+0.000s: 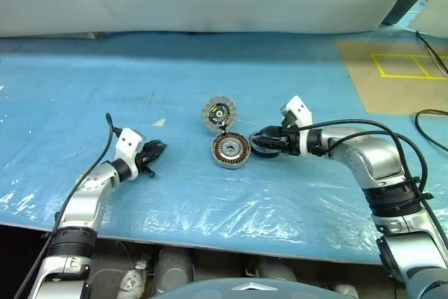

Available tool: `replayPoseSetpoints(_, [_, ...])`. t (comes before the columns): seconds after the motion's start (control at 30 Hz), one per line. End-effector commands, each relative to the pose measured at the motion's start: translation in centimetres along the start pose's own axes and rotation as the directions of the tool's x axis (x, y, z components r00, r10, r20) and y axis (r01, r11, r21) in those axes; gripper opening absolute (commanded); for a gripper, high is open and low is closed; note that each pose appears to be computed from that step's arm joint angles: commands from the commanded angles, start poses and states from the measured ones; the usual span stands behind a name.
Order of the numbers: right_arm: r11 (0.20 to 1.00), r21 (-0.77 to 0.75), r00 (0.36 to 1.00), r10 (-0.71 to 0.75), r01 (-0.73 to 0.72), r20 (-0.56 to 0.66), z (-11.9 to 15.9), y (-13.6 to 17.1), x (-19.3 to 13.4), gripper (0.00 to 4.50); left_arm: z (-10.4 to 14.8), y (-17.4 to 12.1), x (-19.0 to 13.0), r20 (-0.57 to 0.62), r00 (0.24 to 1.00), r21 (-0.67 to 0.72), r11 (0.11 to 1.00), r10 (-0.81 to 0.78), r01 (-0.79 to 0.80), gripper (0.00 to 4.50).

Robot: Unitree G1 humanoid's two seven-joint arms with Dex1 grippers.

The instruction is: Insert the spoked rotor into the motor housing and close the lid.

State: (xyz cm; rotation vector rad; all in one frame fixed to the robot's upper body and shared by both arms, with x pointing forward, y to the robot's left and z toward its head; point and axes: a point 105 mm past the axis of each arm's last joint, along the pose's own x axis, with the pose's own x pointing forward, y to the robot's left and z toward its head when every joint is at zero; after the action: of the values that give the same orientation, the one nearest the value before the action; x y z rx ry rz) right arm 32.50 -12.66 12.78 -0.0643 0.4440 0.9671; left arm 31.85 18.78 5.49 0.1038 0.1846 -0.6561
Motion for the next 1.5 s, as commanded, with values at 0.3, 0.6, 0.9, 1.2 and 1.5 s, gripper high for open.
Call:
replayPoseSetpoints(0.3, [0.994, -0.112, 0.995, 0.024, -0.013, 0.096, -0.2, 1.3, -2.1, 2.6, 7.5, -5.8, 2.0, 0.105, 0.947, 0.138, 0.948, -0.302, 0.287, 0.68])
replayPoseSetpoints(0.6, [0.978, -0.128, 0.98, 0.176, -0.163, 0.092, -1.3, 5.1, -1.3, 2.6, 8.4, -9.4, 5.1, 0.025, 0.845, 0.176, 0.835, -0.534, 0.522, 0.68])
replayPoseSetpoints(0.9, [0.98, -0.14, 0.983, 0.154, -0.14, 0.095, -1.0, 5.0, -1.5, 2.6, 7.8, -10.2, 7.9, -0.029, 0.804, 0.243, 0.776, -0.594, 0.582, 0.68])
replayPoseSetpoints(1.2, [0.991, -0.13, 0.995, 0.055, -0.044, 0.08, -1.5, 3.1, -1.7, 2.6, 7.8, -10.2, 8.9, -0.014, 0.807, 0.268, 0.775, -0.591, 0.572, 0.68])
replayPoseSetpoints(1.5, [0.993, -0.116, 0.998, 0.007, 0.0, 0.067, -1.9, 2.5, -1.7, 2.6, 7.0, -11.0, 9.6, -0.005, 0.815, 0.297, 0.777, -0.579, 0.554, 0.68])
